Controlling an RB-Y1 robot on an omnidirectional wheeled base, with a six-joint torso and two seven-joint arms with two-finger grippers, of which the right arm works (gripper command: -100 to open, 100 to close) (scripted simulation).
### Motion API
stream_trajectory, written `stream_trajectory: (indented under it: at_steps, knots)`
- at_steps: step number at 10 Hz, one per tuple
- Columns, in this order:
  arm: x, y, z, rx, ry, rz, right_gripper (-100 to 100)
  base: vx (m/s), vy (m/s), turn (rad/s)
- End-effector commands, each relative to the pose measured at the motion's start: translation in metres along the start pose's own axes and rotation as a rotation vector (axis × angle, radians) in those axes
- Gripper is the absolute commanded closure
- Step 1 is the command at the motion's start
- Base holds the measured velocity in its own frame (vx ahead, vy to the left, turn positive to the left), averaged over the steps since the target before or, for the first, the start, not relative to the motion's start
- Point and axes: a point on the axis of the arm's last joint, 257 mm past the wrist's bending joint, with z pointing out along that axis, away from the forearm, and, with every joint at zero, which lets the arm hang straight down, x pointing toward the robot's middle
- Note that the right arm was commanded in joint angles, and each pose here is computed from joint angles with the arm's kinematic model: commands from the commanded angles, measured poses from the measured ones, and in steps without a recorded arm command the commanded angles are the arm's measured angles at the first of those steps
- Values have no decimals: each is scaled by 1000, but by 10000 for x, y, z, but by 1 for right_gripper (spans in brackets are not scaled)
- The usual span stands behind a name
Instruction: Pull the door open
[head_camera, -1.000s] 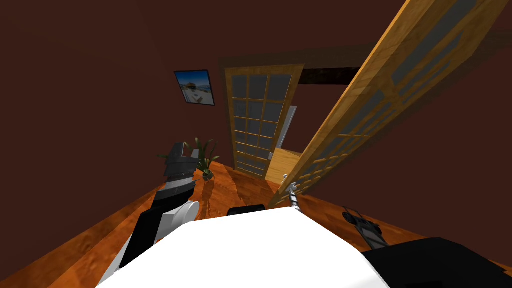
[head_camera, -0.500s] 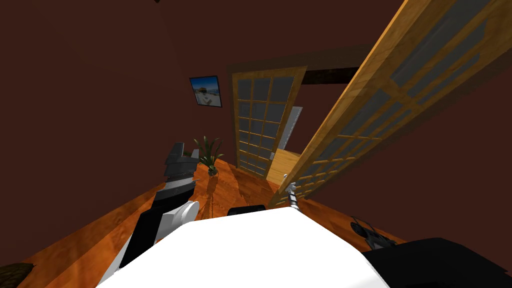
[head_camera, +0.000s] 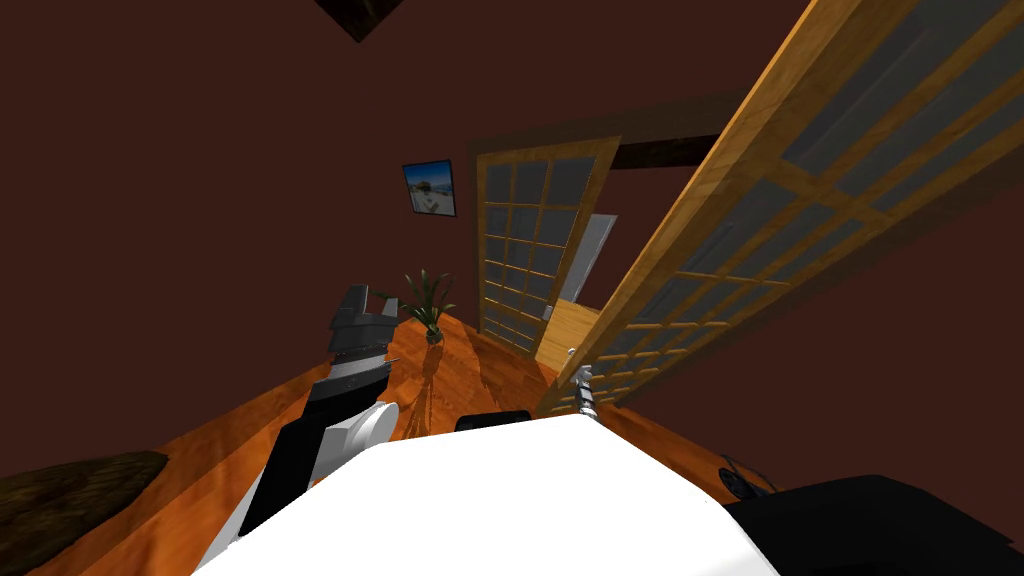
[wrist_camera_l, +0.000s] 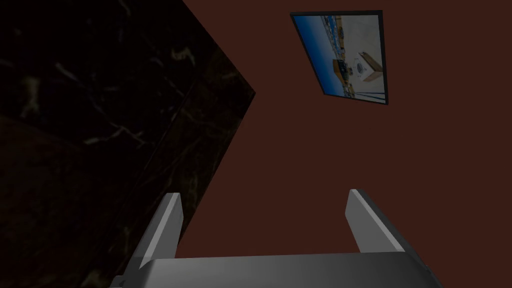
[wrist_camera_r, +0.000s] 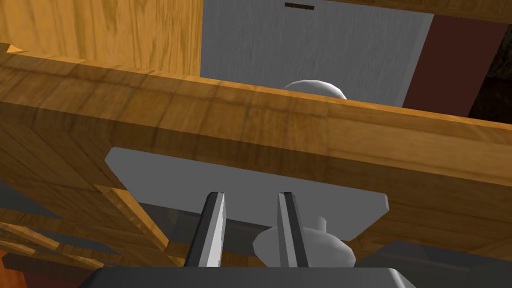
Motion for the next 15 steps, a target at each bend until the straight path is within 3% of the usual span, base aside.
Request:
stream_trajectory:
  at_steps: [1,4,5,6,15]
  knots:
    - [-300,-45,-9,21,-45,16,100,-37,-20,83]
    - [-300,-45,-9,21,-45,16,100,-25,-20,26]
    - [-230,169,103,-32,-33,27,100,3,-3,-34]
    - [98,165,61,-26,8,86,-100,-52,24,93]
    - [263,292,164,-52,39,318,-100,-69,-29,62]
